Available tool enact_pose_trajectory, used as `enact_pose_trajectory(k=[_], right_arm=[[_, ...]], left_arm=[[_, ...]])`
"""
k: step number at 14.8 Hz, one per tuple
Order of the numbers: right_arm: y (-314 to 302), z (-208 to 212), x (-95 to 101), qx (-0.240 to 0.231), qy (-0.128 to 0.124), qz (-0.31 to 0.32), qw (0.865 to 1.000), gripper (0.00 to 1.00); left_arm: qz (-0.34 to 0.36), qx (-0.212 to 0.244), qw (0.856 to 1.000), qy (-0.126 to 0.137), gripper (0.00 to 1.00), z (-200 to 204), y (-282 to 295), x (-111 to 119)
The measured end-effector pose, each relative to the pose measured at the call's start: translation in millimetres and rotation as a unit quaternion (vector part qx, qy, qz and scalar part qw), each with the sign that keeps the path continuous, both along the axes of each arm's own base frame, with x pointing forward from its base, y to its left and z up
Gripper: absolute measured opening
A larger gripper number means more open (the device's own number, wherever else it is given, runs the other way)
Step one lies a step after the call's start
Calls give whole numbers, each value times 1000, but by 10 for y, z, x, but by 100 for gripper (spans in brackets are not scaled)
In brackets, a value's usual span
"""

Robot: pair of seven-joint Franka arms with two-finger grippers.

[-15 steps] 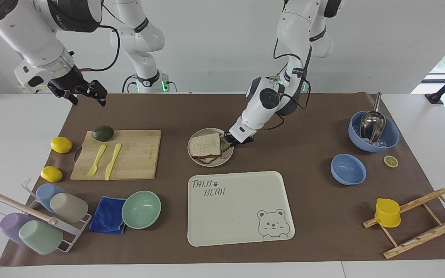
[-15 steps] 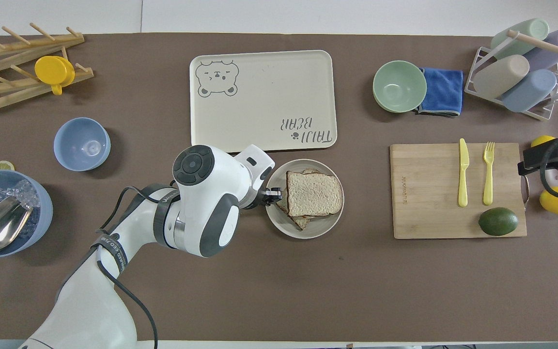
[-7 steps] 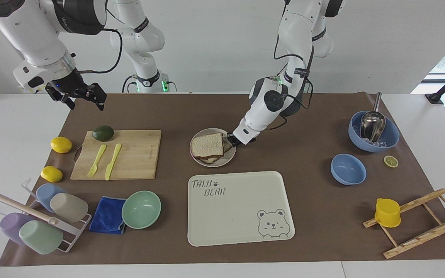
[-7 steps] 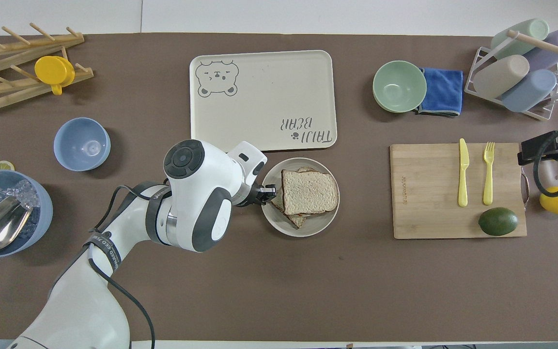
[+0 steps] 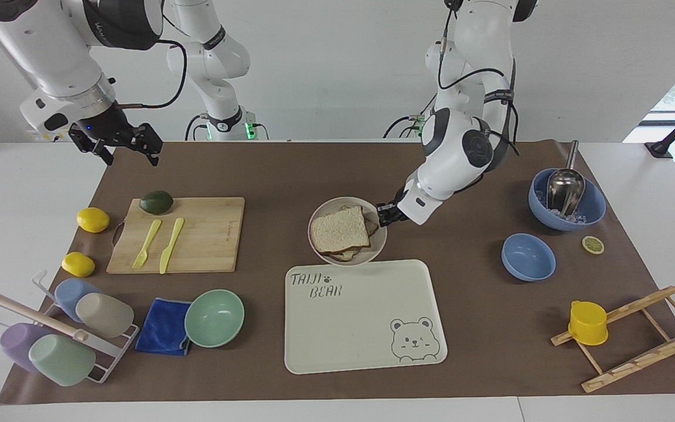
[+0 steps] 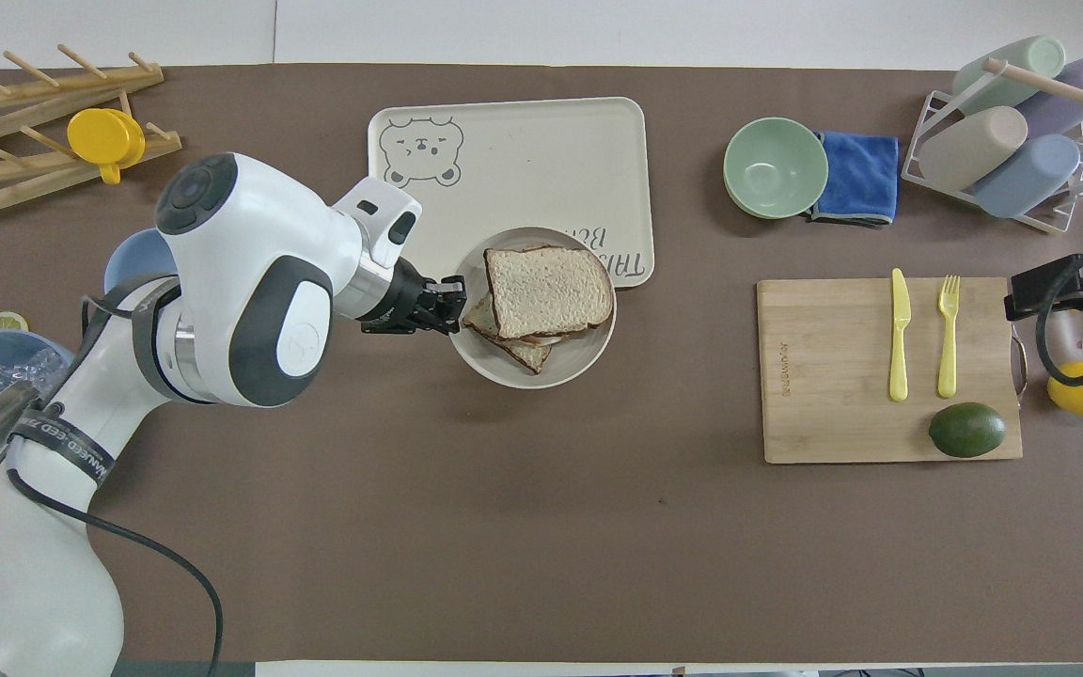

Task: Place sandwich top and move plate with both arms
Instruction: 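Lift the plate with the left gripper and move it onto the bear tray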

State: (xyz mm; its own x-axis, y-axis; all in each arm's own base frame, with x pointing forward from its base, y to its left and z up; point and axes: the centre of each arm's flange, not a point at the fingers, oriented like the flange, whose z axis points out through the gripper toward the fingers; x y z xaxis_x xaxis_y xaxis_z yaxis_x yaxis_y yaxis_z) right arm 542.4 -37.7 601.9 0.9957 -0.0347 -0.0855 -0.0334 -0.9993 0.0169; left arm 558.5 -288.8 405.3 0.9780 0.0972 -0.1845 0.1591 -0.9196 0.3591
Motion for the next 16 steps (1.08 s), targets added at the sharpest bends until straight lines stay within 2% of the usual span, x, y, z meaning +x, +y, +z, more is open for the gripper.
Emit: enact_pose_trajectory(k=[3, 5, 7, 9, 12, 16], right_arm=[[14, -2, 1, 0, 1, 1, 1000, 100], [14, -3, 0, 0, 1, 1, 1000, 100], [14, -6, -3, 0, 2, 1, 1000, 100], [8, -8, -7, 0, 4, 1, 1000, 100], [2, -9, -8, 0, 4, 0, 1000, 100], [2, -9, -8, 0, 4, 0, 1000, 100]], left_arm=[[29, -5, 1000, -9, 3, 37, 214, 257], [43, -6, 999, -7, 3, -5, 338, 531], [65, -4, 998, -5, 3, -108, 407, 840], [80, 2, 997, -6, 3, -308, 458, 1053], [97, 5, 995, -25, 3, -628, 425, 1206], [108, 8, 993, -43, 3, -816, 358, 1235]])
